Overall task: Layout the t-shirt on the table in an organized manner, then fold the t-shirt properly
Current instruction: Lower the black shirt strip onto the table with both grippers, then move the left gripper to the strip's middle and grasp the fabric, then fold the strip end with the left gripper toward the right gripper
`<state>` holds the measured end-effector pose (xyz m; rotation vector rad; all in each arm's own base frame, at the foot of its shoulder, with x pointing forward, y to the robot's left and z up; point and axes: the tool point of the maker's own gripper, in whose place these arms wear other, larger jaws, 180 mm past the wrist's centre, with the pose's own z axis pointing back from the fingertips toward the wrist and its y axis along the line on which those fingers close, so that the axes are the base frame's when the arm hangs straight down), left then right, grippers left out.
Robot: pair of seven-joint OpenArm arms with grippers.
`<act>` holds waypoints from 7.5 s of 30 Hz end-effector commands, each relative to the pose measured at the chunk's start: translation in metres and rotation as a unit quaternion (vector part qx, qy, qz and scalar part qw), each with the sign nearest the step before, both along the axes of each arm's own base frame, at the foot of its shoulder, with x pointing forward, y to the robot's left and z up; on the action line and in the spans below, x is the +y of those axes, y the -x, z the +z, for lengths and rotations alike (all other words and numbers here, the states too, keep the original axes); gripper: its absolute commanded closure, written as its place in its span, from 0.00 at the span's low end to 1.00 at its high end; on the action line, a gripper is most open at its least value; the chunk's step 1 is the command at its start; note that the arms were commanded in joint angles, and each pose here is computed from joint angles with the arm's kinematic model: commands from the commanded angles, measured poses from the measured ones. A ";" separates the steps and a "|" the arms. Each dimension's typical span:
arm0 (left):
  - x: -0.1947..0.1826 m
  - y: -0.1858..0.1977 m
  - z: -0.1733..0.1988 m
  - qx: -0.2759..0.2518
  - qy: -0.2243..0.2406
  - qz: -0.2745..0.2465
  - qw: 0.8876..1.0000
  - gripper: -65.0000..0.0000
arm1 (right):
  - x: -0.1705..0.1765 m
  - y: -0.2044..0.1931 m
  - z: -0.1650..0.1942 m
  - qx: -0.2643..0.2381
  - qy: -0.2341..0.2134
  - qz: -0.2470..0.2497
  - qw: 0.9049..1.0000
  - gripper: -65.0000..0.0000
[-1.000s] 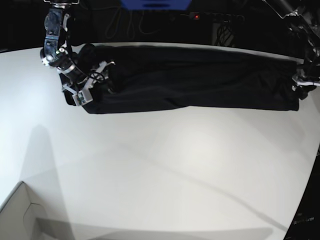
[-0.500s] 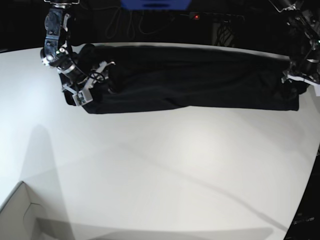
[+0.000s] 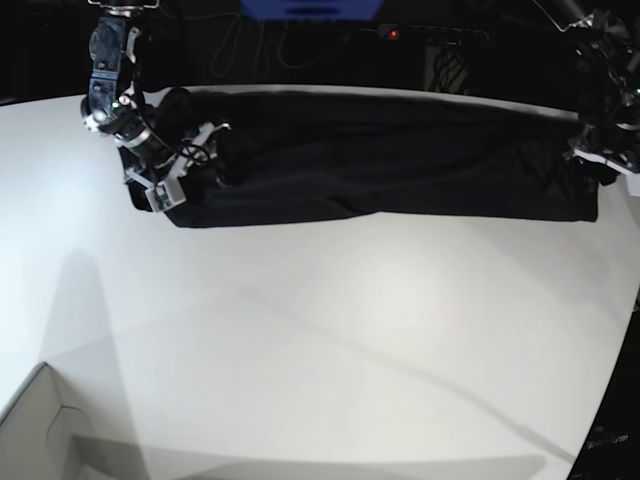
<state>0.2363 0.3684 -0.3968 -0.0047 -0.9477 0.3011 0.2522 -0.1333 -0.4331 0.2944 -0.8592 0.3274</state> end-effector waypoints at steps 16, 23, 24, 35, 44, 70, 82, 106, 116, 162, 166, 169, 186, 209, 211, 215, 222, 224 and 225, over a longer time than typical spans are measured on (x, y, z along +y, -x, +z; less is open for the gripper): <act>0.005 0.004 -0.024 0.018 0.033 0.009 0.999 0.51 | -0.010 0.009 -0.015 0.041 0.040 0.004 0.998 0.36; -0.019 0.006 -0.052 0.058 0.055 -0.028 0.996 0.53 | -0.010 0.009 -0.015 0.041 0.040 0.004 0.998 0.36; -0.021 0.007 -0.055 0.062 0.059 -0.030 0.996 0.56 | -0.010 0.009 -0.015 0.041 0.040 0.004 0.998 0.36; -0.019 0.011 -0.065 0.036 0.077 -0.005 0.996 1.00 | -0.010 0.008 -0.014 0.039 0.040 0.004 0.998 0.36; 0.019 -0.013 -0.025 -0.018 0.045 0.028 0.998 1.00 | 0.003 -0.005 0.016 -0.007 0.046 0.022 0.999 0.36; -0.122 -0.037 0.096 -0.118 -0.047 -0.113 0.986 1.00 | -0.002 0.003 0.087 -0.096 0.077 0.008 0.992 0.36; -0.222 -0.027 0.085 -0.107 0.004 -0.233 0.966 1.00 | -0.053 0.003 0.094 -0.099 0.109 -0.055 0.988 0.36; -0.340 -0.034 0.078 -0.081 -0.081 -0.408 0.906 1.00 | -0.071 0.017 0.087 -0.082 0.121 -0.077 0.986 0.36; -0.379 -0.025 0.093 -0.107 -0.074 -0.456 0.880 1.00 | -0.072 0.017 0.088 -0.082 0.122 -0.077 0.986 0.36; -0.412 -0.002 0.079 -0.096 -0.085 -0.545 0.829 0.37 | -0.071 0.016 0.088 -0.083 0.122 -0.076 0.986 0.36; -0.412 -0.002 0.088 -0.108 -0.087 -0.543 0.828 0.36 | -0.072 0.016 0.088 -0.083 0.123 -0.076 0.986 0.36; -0.402 -0.007 0.088 -0.106 -0.096 -0.532 0.834 0.36 | -0.072 0.016 0.088 -0.083 0.123 -0.076 0.986 0.36; -0.363 0.000 0.013 0.007 -0.087 -0.514 0.854 0.36 | -0.072 0.014 0.090 -0.086 0.122 -0.077 0.986 0.36; -0.265 -0.038 0.030 0.004 -0.141 -0.401 0.905 0.36 | -0.101 0.027 0.085 -0.072 0.116 -0.154 0.979 0.36; -0.244 -0.043 0.029 0.011 -0.146 -0.376 0.915 0.36 | -0.099 0.030 0.075 -0.053 0.110 -0.158 0.980 0.36; -0.217 -0.043 0.022 0.027 -0.147 -0.342 0.928 0.36 | -0.099 0.034 0.056 -0.011 0.107 -0.163 0.981 0.36; -0.204 -0.039 0.018 0.036 -0.147 -0.327 0.933 0.36 | -0.096 0.043 0.030 0.032 0.091 -0.164 0.982 0.36; -0.205 -0.040 0.018 0.035 -0.146 -0.327 0.933 0.36 | -0.094 0.046 0.025 0.039 0.087 -0.163 0.982 0.36; -0.205 -0.040 0.018 0.035 -0.146 -0.327 0.933 0.36 | -0.094 0.046 0.024 0.040 0.087 -0.163 0.982 0.36</act>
